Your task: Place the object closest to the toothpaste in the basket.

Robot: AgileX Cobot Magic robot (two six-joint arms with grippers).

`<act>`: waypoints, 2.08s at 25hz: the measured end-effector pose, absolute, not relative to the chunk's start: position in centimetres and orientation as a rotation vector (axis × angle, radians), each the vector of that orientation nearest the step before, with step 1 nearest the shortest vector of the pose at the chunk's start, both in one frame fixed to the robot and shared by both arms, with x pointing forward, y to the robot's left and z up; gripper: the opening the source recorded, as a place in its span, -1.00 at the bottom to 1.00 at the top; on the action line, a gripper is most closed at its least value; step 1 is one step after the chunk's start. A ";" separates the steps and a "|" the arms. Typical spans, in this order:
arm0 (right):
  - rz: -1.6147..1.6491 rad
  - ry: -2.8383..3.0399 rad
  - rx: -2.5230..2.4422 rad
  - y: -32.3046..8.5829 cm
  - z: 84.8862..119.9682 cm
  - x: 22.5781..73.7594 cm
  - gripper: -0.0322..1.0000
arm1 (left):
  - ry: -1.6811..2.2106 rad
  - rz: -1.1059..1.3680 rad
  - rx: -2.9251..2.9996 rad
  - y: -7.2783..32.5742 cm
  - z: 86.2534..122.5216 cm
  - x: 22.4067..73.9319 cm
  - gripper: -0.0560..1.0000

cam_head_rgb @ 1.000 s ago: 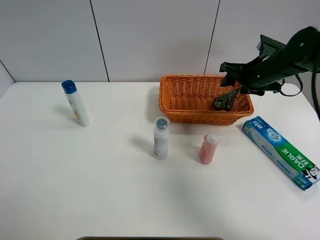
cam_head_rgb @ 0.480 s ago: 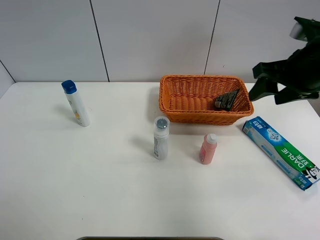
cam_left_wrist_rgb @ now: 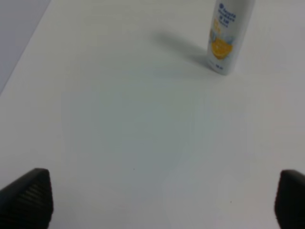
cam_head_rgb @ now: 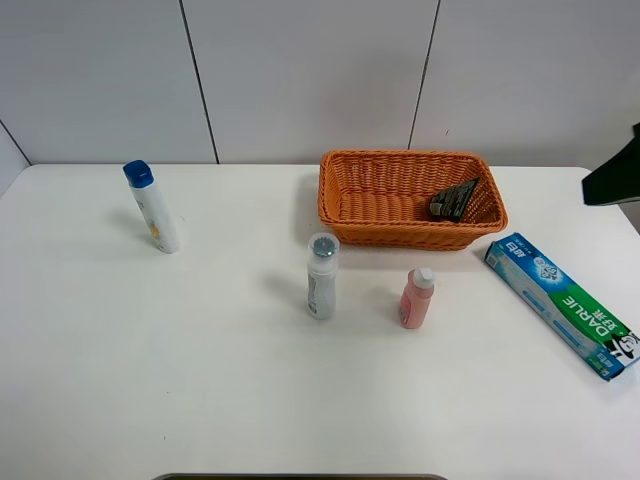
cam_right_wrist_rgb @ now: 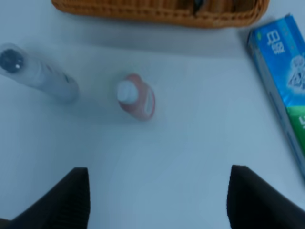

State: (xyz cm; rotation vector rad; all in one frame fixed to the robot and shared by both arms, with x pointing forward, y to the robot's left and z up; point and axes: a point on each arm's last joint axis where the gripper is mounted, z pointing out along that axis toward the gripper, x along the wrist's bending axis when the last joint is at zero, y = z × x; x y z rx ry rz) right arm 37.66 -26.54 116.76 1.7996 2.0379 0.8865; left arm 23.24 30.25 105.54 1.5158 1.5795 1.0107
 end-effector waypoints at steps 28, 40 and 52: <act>0.913 1.666 1.617 -29.4 105.8 24.1 0.30 | 1.580 1.011 1.516 30.3 105.5 23.2 0.88; 0.969 1.653 1.458 -29.5 105.3 23.2 0.30 | 1.580 1.011 1.516 30.3 105.5 23.2 0.88; 0.970 1.657 1.454 -29.5 105.3 23.2 0.30 | 1.580 1.011 1.516 30.3 105.5 23.2 0.88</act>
